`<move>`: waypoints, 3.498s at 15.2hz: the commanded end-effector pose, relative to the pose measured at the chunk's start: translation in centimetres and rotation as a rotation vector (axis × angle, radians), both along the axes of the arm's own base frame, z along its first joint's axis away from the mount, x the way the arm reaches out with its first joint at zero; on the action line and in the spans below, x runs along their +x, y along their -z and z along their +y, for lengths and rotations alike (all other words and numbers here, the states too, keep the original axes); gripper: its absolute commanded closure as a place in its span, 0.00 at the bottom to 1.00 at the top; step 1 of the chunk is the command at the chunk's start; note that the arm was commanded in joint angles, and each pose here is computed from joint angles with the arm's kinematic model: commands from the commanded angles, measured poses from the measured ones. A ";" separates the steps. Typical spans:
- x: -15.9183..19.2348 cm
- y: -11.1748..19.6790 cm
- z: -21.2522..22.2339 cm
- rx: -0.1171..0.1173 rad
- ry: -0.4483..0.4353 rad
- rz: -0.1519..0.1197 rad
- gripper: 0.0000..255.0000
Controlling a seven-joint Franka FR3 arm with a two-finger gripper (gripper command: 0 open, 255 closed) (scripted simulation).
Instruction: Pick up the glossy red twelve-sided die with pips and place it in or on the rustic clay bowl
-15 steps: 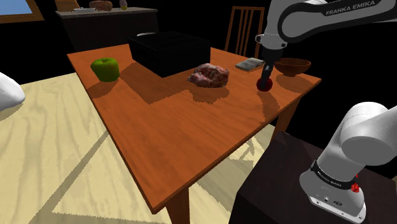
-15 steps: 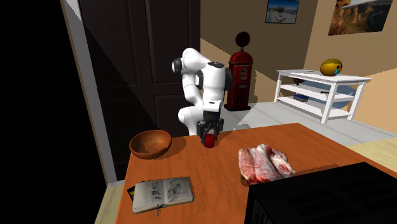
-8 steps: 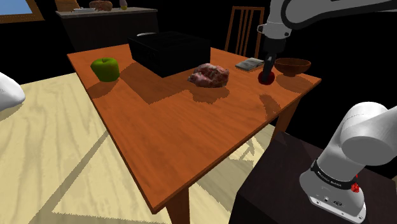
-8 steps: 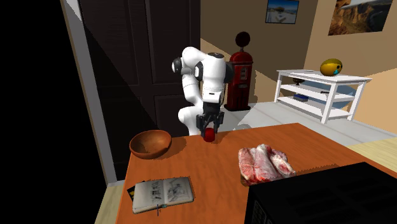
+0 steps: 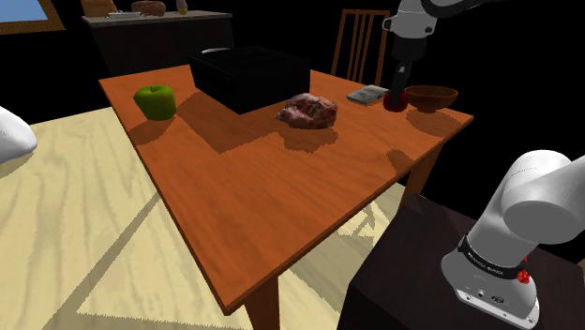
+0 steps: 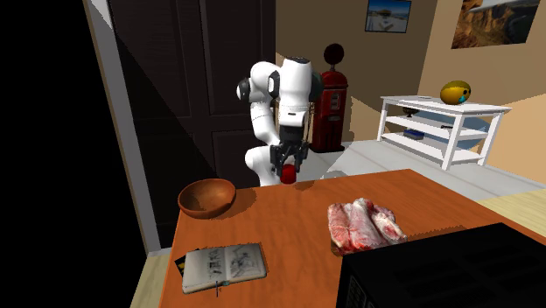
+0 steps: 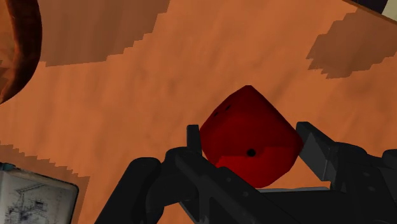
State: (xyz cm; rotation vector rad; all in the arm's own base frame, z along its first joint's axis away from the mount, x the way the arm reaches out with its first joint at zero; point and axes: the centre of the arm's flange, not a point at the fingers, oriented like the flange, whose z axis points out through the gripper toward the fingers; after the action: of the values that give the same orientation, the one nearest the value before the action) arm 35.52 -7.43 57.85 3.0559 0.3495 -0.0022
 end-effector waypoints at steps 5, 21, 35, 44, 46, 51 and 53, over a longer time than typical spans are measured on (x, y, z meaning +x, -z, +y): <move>0.1 -3.2 0.0 0.000 0.000 0.000 1.00; -1.5 -6.8 -11.8 0.000 0.000 0.000 1.00; -3.3 -4.9 -25.2 0.000 0.000 0.000 1.00; -3.3 -0.2 -25.2 0.000 0.000 0.000 1.00; -3.3 0.4 -25.2 0.000 0.000 0.000 1.00; -3.3 0.4 -25.2 0.000 0.000 0.000 1.00; -3.3 0.4 -25.2 0.000 0.000 0.000 1.00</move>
State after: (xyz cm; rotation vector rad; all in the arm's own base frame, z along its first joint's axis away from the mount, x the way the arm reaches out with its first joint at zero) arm 32.25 -32.63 57.42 3.0560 0.3495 -0.0028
